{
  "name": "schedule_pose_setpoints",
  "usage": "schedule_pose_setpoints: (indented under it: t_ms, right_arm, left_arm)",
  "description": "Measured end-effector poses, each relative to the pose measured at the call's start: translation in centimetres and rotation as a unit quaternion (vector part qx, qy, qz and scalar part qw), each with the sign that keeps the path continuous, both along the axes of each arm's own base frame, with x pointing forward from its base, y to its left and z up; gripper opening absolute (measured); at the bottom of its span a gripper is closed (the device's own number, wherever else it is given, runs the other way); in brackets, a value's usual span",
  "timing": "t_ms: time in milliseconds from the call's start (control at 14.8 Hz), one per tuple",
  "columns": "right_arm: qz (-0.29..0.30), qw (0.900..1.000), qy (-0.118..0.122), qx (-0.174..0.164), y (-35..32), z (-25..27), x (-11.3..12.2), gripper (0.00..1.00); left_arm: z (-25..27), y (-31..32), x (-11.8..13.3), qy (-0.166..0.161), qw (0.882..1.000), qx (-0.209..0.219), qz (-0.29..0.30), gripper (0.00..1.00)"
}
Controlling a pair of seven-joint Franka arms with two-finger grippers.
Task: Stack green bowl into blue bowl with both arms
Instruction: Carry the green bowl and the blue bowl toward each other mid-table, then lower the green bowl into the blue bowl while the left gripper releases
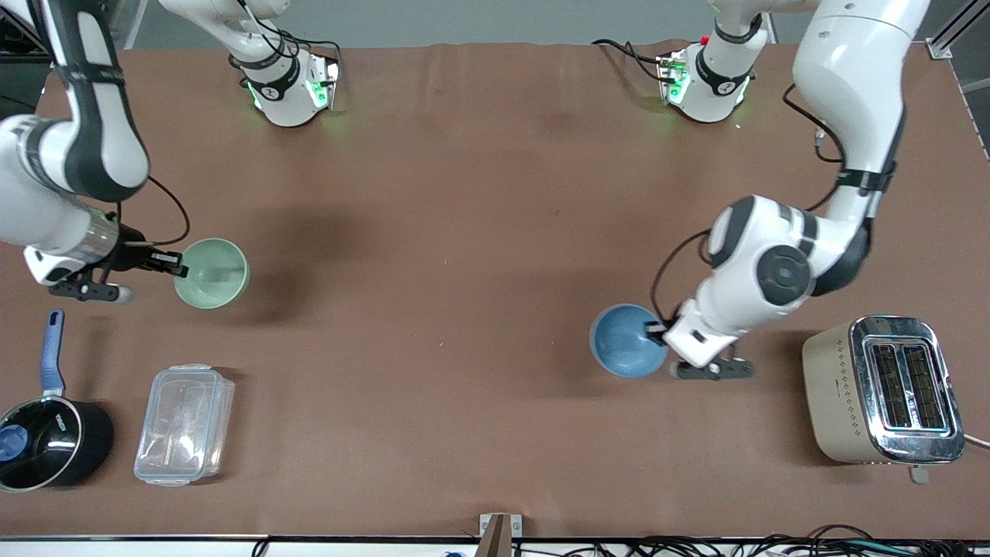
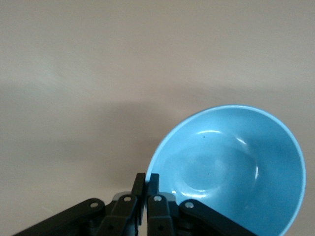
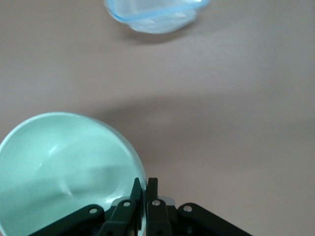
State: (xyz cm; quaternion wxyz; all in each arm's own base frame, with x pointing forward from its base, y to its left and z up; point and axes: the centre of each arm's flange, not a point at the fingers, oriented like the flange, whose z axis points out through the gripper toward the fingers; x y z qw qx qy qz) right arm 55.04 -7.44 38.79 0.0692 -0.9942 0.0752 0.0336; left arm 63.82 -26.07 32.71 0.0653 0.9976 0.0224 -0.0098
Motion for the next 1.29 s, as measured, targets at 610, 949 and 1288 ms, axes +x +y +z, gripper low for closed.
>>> schedule_pose_setpoints:
  t_ms: [610, 949, 1288]
  right_arm:
    - [-0.109, 0.994, 0.002, 0.003, 20.7, 6.1, 1.3, 0.06]
    - [-0.14, 0.99, -0.028, -0.002, 29.4, 9.1, 0.0, 0.06]
    - [-0.135, 0.991, -0.019, 0.004, 32.6, 6.9, -0.4, 0.06]
  left_arm:
    - [-8.0, -21.9, -10.3, 0.056, 0.997, -0.018, 0.059, 0.05]
    - [-10.2, -24.1, -11.0, 0.054, 0.994, -0.036, 0.085, 0.22]
    - [0.5, -19.3, -4.8, -0.027, 0.992, -0.032, 0.118, 0.71]
